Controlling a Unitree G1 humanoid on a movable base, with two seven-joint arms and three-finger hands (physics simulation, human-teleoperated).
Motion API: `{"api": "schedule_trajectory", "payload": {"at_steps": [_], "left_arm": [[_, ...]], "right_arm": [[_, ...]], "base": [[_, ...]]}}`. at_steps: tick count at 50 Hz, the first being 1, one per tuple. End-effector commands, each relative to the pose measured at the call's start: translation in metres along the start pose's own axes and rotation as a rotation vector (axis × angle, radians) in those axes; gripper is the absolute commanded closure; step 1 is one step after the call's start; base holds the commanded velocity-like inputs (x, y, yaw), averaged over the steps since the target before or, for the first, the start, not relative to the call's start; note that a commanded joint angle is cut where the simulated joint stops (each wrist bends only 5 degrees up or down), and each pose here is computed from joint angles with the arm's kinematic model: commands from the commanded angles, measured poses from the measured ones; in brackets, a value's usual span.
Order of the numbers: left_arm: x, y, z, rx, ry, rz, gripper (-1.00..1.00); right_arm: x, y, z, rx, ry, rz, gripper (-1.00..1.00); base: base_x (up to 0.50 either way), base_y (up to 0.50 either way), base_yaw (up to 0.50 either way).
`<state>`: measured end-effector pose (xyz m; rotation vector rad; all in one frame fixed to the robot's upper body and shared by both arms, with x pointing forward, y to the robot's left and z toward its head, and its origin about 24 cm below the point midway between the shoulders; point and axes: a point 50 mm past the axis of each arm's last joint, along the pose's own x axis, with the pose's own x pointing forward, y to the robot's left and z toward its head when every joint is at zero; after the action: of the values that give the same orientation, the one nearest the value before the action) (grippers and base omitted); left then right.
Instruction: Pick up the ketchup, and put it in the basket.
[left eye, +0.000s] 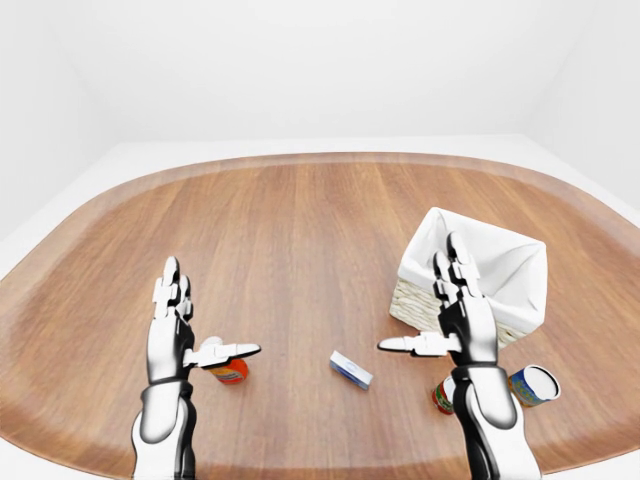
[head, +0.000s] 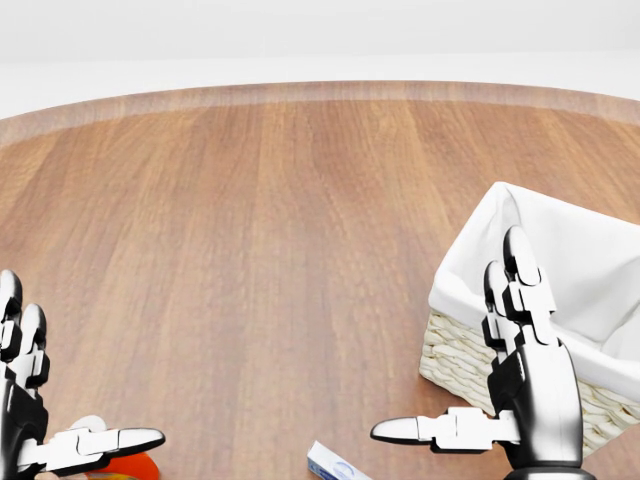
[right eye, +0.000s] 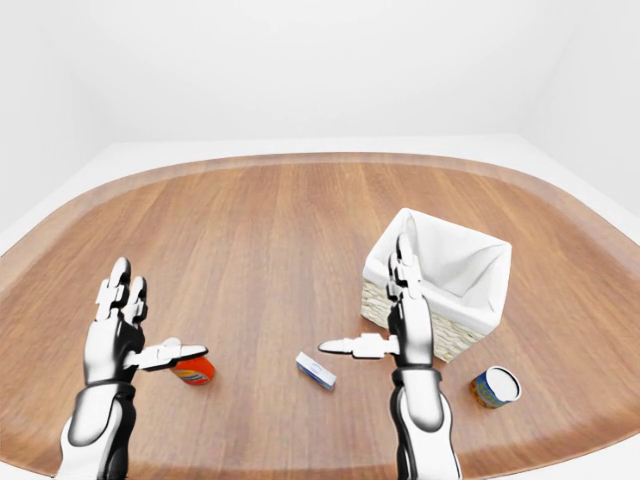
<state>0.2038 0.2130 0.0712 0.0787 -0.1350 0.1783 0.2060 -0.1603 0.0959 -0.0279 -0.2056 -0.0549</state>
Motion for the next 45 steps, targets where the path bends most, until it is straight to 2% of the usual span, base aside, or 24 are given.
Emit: {"api": "schedule_trajectory", "payload": {"at_steps": [1,6,19,45], "left_arm": [[-0.013,0.052,-0.128,0.294,0.566,0.202,-1.00],[-0.014,0.055,-0.136,0.360,0.607,0.220,-1.00],[-0.021,0.059,-0.144,0.416,0.652,0.218,-1.00],[-0.019,0.056,-0.142,0.401,0.638,0.211,-1.00]], "right_arm": [[-0.001,0.000,0.000,-0.008,0.000,-0.004,-1.00],[-0.001,0.000,-0.001,-0.007,0.002,-0.005,-1.00],[0.000,0.000,-0.002,-0.008,0.005,-0.006,-1.00],[0.002,0.001,-0.004,-0.009,0.007,-0.001,-1.00]], "base": [[0.00,0.00,0.00],[0.00,0.00,0.00],[0.00,0.00,0.00],[0.00,0.00,0.00]]}}
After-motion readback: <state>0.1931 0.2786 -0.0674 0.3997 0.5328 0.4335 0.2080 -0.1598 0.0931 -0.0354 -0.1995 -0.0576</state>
